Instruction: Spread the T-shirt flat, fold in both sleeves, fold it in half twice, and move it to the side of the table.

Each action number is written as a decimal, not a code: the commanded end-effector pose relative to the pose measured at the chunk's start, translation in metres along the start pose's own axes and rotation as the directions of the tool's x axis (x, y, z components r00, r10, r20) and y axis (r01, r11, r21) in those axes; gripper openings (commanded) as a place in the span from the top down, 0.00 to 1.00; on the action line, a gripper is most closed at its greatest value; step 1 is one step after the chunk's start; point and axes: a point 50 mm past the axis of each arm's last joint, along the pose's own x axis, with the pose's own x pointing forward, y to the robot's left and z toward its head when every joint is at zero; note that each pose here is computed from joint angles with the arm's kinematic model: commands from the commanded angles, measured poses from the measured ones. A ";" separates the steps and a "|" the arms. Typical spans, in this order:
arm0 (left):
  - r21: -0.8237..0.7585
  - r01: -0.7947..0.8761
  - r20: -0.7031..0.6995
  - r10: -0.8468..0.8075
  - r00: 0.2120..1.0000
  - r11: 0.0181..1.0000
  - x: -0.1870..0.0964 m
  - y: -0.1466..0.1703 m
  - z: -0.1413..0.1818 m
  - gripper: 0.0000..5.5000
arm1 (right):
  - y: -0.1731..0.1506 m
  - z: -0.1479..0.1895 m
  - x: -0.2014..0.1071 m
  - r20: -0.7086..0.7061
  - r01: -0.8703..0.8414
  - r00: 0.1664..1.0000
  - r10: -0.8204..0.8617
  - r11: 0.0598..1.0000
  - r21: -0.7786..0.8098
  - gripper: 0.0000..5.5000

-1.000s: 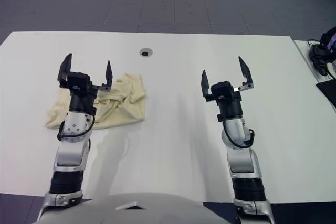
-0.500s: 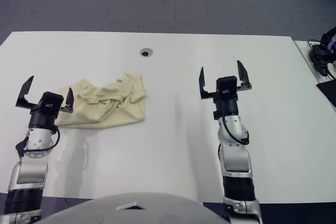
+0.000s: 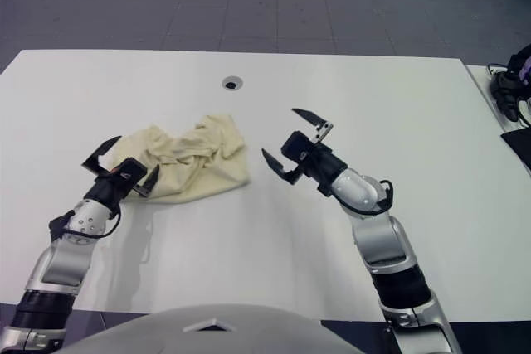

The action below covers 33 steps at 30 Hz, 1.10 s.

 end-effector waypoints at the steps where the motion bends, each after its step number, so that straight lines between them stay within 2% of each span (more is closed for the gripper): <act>1: -0.039 0.265 0.007 -0.265 0.964 0.963 -0.005 -0.049 0.005 0.02 | 0.010 -0.006 -0.002 -0.033 -0.093 0.995 0.093 0.996 -0.014 0.02; 5: 0.010 0.348 0.104 -0.347 0.932 0.937 -0.003 -0.061 0.025 0.02 | 0.013 -0.007 -0.002 -0.040 -0.125 0.991 0.124 0.992 -0.023 0.15; 10: 0.110 0.402 0.170 -0.416 0.893 0.909 0.001 -0.062 0.035 0.02 | 0.018 -0.017 -0.006 -0.111 -0.193 0.977 0.181 0.975 -0.107 0.03; 12: 0.122 0.401 0.172 -0.418 0.892 0.908 0.003 -0.059 0.035 0.02 | 0.018 -0.022 -0.008 -0.142 -0.211 0.972 0.190 0.966 -0.151 0.03; 14: 0.127 0.394 0.162 -0.411 0.897 0.910 0.005 -0.056 0.033 0.02 | 0.017 -0.024 -0.010 -0.160 -0.219 0.968 0.192 0.961 -0.170 0.08; 16: 0.130 0.390 0.152 -0.407 0.901 0.912 0.005 -0.054 0.030 0.02 | 0.015 -0.026 -0.012 -0.175 -0.225 0.965 0.194 0.957 -0.185 0.03; 19: 0.131 0.385 0.144 -0.401 0.905 0.914 0.006 -0.052 0.027 0.02 | 0.012 -0.027 -0.014 -0.186 -0.217 0.966 0.181 0.956 -0.199 0.07; 26: 0.130 0.385 0.148 -0.402 0.904 0.914 0.007 -0.052 0.028 0.02 | 0.006 -0.033 -0.009 -0.198 -0.155 0.974 0.111 0.963 -0.221 0.29; 33: 0.125 0.383 0.147 -0.399 0.905 0.915 0.008 -0.052 0.028 0.02 | 0.015 -0.036 -0.005 -0.191 -0.214 0.969 0.155 0.913 -0.347 0.51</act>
